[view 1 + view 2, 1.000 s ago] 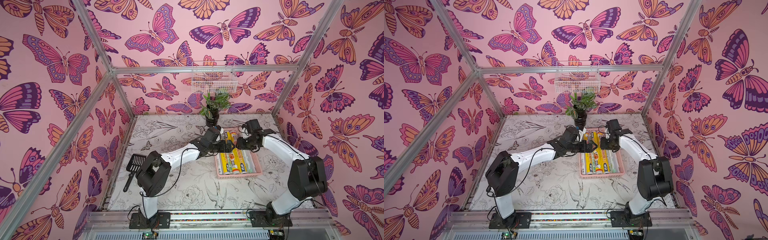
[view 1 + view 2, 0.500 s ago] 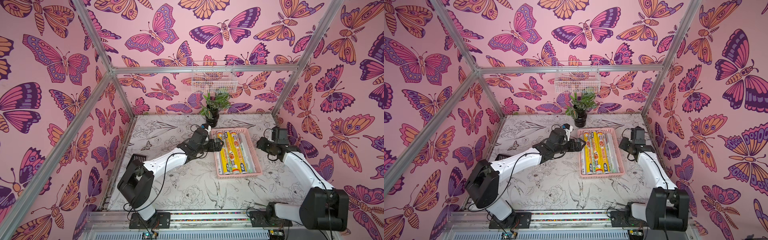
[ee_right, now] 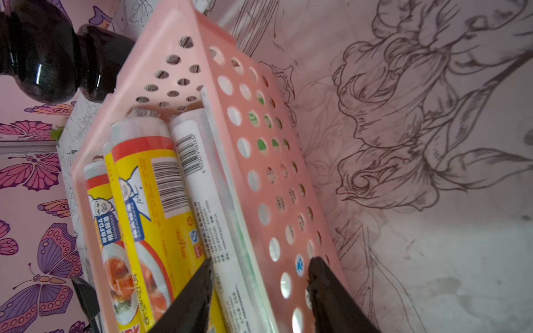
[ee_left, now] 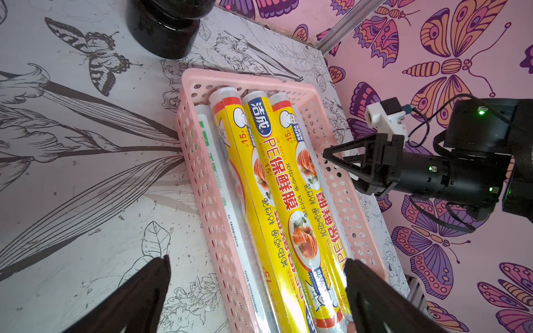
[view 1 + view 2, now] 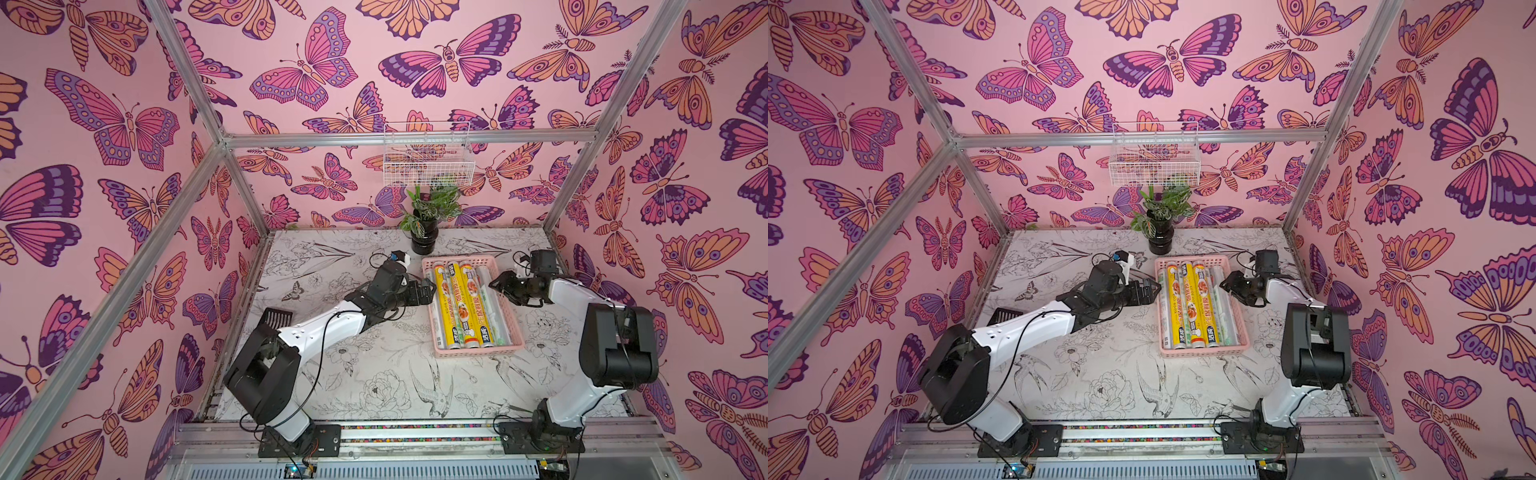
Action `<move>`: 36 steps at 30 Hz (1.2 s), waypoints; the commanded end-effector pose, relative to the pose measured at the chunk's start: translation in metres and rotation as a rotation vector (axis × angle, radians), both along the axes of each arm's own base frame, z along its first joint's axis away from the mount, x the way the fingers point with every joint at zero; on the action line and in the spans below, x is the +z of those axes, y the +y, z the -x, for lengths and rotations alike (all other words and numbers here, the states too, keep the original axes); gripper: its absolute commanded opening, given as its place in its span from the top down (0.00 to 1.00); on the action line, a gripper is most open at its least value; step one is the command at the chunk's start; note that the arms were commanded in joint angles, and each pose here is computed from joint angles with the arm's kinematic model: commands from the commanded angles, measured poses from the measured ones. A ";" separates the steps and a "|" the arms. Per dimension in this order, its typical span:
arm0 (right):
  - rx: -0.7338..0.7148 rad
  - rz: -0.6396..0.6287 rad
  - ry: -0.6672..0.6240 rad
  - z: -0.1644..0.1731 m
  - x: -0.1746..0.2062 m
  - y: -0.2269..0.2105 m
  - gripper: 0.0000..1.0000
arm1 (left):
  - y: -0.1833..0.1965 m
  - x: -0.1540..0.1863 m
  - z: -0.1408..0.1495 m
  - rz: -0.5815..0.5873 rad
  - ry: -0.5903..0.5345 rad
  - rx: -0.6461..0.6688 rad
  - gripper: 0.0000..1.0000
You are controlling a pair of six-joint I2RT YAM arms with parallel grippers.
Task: Put the plastic wrap into the basket
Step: Move the basket to the center of the board.
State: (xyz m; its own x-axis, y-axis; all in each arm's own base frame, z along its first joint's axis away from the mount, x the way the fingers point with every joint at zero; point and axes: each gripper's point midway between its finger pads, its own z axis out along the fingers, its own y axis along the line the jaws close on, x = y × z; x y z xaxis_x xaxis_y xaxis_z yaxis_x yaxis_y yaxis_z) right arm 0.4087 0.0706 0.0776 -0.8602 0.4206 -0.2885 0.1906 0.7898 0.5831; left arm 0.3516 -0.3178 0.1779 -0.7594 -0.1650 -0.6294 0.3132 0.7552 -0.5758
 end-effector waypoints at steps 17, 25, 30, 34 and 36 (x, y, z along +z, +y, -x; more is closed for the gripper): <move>0.068 0.015 -0.015 0.050 0.004 0.118 0.44 | 0.131 -0.025 -0.013 -0.068 0.002 0.288 0.00; -0.097 0.399 -0.202 0.034 0.043 0.029 0.41 | 0.205 -0.026 -0.020 -0.355 -0.142 0.467 0.00; -0.254 0.693 -0.414 0.016 0.075 -0.049 0.40 | 0.276 -0.007 -0.019 -0.655 -0.299 0.687 0.00; -0.300 0.861 -0.551 0.009 0.075 -0.072 0.37 | 0.317 -0.012 -0.020 -0.790 -0.328 0.785 0.00; -0.257 0.896 -0.525 0.008 0.072 -0.074 0.37 | 0.315 -0.030 -0.027 -0.835 -0.314 0.695 0.00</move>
